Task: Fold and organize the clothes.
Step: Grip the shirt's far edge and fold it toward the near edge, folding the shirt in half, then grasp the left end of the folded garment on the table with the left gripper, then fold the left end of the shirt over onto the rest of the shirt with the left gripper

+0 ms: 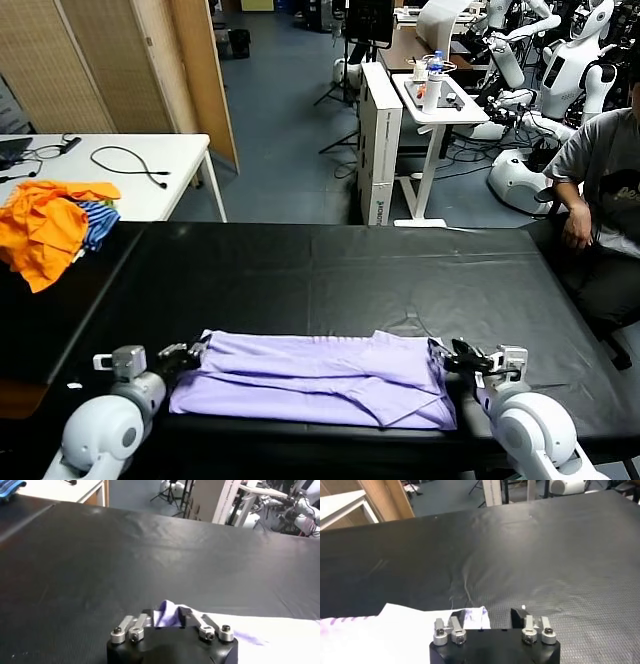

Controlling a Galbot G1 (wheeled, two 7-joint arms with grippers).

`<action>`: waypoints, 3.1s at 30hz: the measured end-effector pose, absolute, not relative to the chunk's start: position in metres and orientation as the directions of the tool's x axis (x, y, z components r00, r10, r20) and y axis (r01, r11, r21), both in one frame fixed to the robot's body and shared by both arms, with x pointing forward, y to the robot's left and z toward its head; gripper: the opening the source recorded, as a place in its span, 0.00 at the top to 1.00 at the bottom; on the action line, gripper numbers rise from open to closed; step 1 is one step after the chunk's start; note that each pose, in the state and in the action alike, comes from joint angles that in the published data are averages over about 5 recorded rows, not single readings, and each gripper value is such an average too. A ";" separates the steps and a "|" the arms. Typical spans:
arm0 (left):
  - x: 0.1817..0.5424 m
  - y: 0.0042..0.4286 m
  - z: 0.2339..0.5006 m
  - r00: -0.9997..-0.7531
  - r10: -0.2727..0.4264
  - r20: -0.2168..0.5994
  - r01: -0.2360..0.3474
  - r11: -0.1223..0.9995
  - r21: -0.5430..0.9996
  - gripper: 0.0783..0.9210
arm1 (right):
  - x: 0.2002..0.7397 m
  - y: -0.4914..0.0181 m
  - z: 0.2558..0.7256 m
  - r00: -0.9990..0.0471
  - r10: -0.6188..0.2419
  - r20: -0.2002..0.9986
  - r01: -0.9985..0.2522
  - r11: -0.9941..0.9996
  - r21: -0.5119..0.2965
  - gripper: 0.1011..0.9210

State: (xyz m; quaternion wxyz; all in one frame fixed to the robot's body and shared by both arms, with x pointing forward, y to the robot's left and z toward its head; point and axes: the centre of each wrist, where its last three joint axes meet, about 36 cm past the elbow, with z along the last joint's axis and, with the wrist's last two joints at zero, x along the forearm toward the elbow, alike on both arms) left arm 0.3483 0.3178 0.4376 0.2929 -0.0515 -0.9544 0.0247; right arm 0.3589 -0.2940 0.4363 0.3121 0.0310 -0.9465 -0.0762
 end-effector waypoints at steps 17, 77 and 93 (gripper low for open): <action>0.339 0.318 0.447 -0.850 0.075 0.521 0.064 0.997 -0.038 0.87 | 0.359 -0.304 0.449 -0.834 -0.162 0.527 -0.073 0.980 0.186 0.67; 0.285 0.318 0.428 -0.821 0.080 0.566 -0.047 0.977 -0.207 0.88 | 0.299 -0.303 0.474 -0.879 -0.185 0.439 -0.143 0.981 0.128 0.02; 0.283 0.374 0.456 -0.909 -0.189 0.371 -0.059 0.940 0.336 0.88 | 0.298 -0.300 0.469 -0.882 -0.184 0.433 -0.139 0.981 0.134 0.02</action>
